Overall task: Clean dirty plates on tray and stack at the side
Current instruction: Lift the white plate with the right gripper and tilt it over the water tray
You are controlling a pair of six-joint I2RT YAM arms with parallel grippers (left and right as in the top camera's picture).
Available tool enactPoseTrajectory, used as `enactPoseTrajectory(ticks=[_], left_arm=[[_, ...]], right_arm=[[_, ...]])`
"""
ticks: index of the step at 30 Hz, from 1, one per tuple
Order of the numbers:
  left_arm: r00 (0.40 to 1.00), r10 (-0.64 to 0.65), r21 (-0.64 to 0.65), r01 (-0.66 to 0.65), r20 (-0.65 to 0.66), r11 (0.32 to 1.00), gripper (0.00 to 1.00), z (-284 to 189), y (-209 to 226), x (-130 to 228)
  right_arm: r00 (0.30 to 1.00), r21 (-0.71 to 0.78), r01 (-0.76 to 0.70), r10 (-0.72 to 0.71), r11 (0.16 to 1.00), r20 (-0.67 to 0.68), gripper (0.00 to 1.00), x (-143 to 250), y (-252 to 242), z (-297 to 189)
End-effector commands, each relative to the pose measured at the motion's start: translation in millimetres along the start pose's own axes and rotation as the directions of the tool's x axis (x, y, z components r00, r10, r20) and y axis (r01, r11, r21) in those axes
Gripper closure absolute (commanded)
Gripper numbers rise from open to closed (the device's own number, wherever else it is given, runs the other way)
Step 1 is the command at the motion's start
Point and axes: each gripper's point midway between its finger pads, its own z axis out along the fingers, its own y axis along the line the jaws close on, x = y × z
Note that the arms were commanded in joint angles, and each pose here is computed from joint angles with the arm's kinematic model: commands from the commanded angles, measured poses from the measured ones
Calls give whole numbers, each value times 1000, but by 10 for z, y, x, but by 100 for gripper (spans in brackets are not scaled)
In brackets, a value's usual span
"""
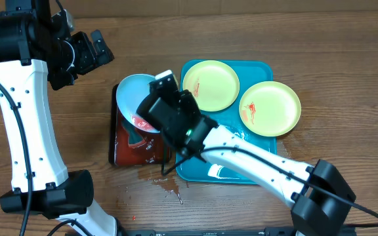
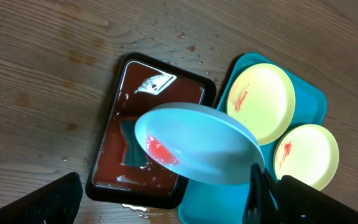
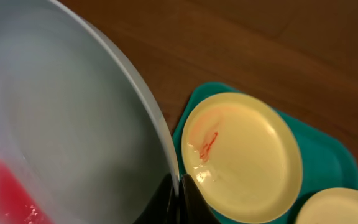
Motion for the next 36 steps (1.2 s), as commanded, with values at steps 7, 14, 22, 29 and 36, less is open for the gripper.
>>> enactPoseTrajectory(ticks=[7, 14, 22, 29, 36], left_arm=[[999, 33, -1, -33, 42, 999, 0, -138, -14, -5], [999, 33, -1, -33, 41, 999, 0, -138, -14, -5], [999, 32, -1, -32, 42, 999, 0, -138, -14, -5], [999, 32, -1, -32, 41, 999, 0, -138, -14, -5], [999, 32, -1, -32, 41, 999, 0, -138, -14, -5]], right_arm=[[971, 244, -3, -56, 970, 231, 96, -495, -232, -736], [958, 307, 59, -141, 950, 251, 96, -510, -183, -903], [953, 317, 73, -159, 946, 256, 96, -508, -154, -950], [953, 317, 72, -159, 946, 256, 96, -508, -155, -949], [953, 318, 72, -159, 945, 257, 96, -510, -157, -950]])
